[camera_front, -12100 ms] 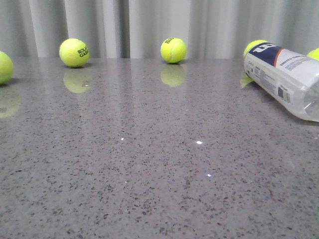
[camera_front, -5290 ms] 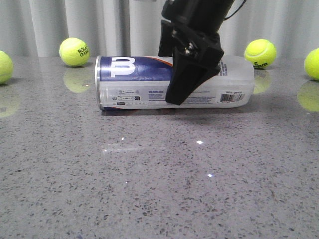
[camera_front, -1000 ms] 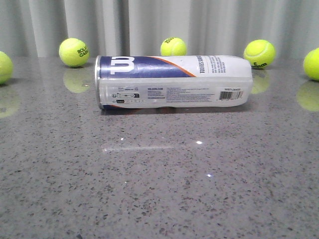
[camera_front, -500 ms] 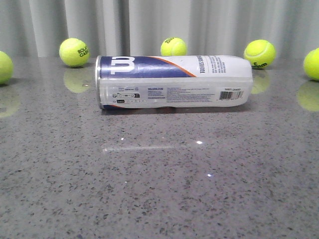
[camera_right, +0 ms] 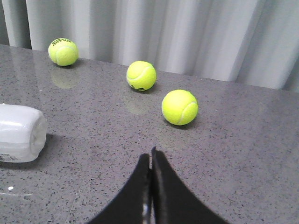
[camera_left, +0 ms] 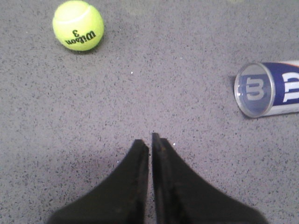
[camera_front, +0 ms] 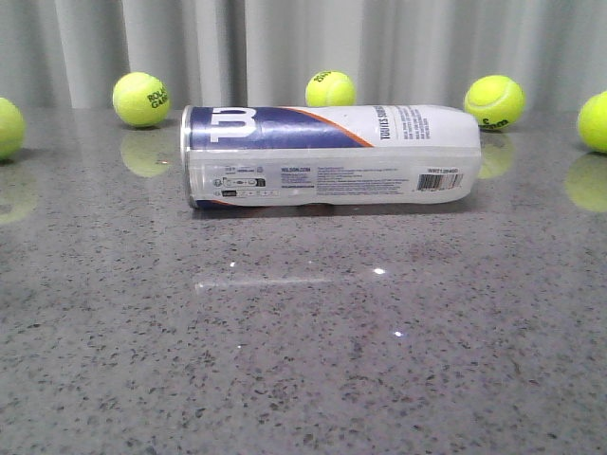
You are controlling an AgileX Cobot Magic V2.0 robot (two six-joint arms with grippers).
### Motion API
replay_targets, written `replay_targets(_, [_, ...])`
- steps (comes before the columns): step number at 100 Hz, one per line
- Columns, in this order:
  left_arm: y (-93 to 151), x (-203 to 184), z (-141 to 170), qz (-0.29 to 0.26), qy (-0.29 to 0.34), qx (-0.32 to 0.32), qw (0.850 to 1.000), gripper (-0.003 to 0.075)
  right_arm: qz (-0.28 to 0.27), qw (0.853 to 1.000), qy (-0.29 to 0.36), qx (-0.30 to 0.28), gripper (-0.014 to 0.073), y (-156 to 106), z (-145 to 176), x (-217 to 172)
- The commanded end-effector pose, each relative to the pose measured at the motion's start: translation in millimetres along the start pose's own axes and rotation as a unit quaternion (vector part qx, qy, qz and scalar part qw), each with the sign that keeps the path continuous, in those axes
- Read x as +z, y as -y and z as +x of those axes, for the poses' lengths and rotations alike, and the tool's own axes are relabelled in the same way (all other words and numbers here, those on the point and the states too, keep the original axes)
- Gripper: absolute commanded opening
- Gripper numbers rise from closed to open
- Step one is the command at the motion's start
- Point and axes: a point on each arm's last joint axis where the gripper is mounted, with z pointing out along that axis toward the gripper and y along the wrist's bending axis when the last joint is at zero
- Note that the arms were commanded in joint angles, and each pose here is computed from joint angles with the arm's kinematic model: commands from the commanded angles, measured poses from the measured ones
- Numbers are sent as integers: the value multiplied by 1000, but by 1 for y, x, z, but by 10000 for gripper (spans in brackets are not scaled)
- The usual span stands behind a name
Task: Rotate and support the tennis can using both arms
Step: 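Open the right gripper and withdraw it from the can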
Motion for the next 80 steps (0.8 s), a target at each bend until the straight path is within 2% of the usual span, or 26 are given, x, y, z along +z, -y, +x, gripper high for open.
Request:
replay_targets(1, [3,-7,-11,11,38,4,999,206,11,999,50,0,-66,3,-16,-2])
replay_targets(15, [3,-8,-13,12,46,3,999,541,11,999,50,0,-66,3,-16,-2])
replay_targets(22, [4,-6,-14,18,58,-3,998,625,11,999,50,0,-66,3,-16,-2])
replay_targets(34, [9,6,-20,55,62,-44,996,617,11,999,50,0,-66,3,-16,-2])
replay_targets(45, [19,24,-26,124,43,-61,989,596,11,999,50,0,-66,3,-16,-2])
replay_targets(58, [29,51,-35,208,22,-83,974,583,11,999,50,0,-66,3,-16,-2])
replay_targets(80, [31,99,-39,261,-21,-97,960,583,11,999,50,0,-66,3,-16,-2])
